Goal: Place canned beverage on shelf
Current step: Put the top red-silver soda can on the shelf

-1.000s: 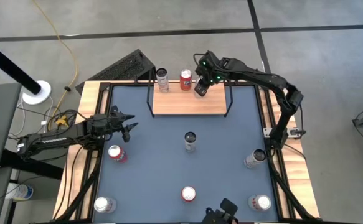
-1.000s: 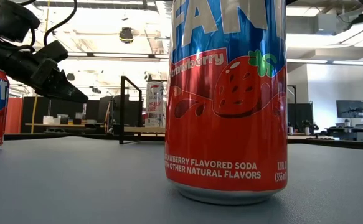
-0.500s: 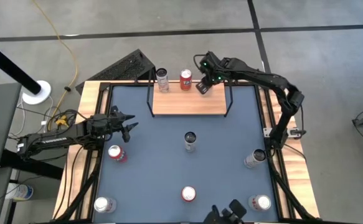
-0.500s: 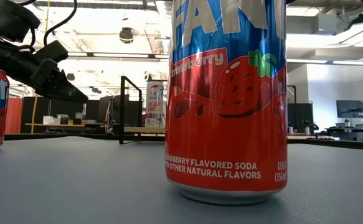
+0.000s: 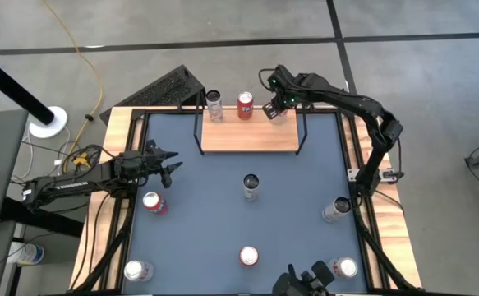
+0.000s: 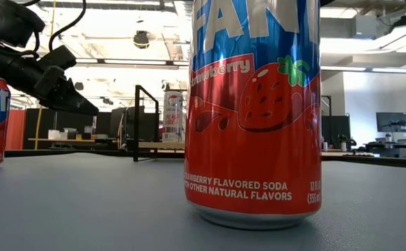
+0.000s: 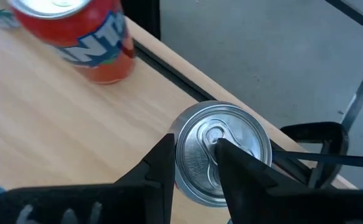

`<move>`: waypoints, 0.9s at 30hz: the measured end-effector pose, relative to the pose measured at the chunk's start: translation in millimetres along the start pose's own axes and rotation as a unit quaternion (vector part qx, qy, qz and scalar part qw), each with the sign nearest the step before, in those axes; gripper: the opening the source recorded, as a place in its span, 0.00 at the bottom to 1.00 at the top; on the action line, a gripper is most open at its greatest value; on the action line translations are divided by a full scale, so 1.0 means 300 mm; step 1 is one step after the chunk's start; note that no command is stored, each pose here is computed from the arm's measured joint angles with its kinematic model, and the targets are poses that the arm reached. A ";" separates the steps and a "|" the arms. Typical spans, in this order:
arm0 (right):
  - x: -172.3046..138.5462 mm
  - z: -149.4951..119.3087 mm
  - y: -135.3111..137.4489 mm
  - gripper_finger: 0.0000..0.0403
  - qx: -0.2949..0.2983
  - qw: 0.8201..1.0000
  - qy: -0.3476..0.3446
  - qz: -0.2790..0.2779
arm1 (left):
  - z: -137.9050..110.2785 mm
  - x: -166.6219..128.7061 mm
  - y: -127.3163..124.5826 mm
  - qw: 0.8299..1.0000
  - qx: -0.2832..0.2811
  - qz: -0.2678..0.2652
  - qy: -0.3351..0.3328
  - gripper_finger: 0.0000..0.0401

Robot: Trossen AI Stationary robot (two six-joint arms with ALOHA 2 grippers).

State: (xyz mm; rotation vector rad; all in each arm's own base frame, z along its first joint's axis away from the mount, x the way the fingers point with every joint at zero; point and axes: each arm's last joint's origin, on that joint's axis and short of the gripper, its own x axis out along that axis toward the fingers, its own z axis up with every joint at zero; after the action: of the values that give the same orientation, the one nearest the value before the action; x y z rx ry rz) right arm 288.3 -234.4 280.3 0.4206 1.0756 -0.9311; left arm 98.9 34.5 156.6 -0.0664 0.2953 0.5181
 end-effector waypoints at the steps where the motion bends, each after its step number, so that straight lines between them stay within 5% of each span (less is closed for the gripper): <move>1: 0.001 0.000 -0.003 0.30 0.001 1.000 0.000 -0.001 | 0.000 0.000 0.000 1.000 0.000 0.000 0.000 0.46; 27: 0.013 0.008 -0.048 0.28 -0.001 1.000 0.002 -0.016 | 0.000 0.000 0.000 1.000 0.000 0.000 0.000 0.46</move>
State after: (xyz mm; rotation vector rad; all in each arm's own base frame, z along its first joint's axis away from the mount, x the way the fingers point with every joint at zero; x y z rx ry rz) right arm 278.6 -246.0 279.7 0.4037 1.0892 -0.9582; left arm 98.9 34.5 156.5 -0.0665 0.2957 0.5177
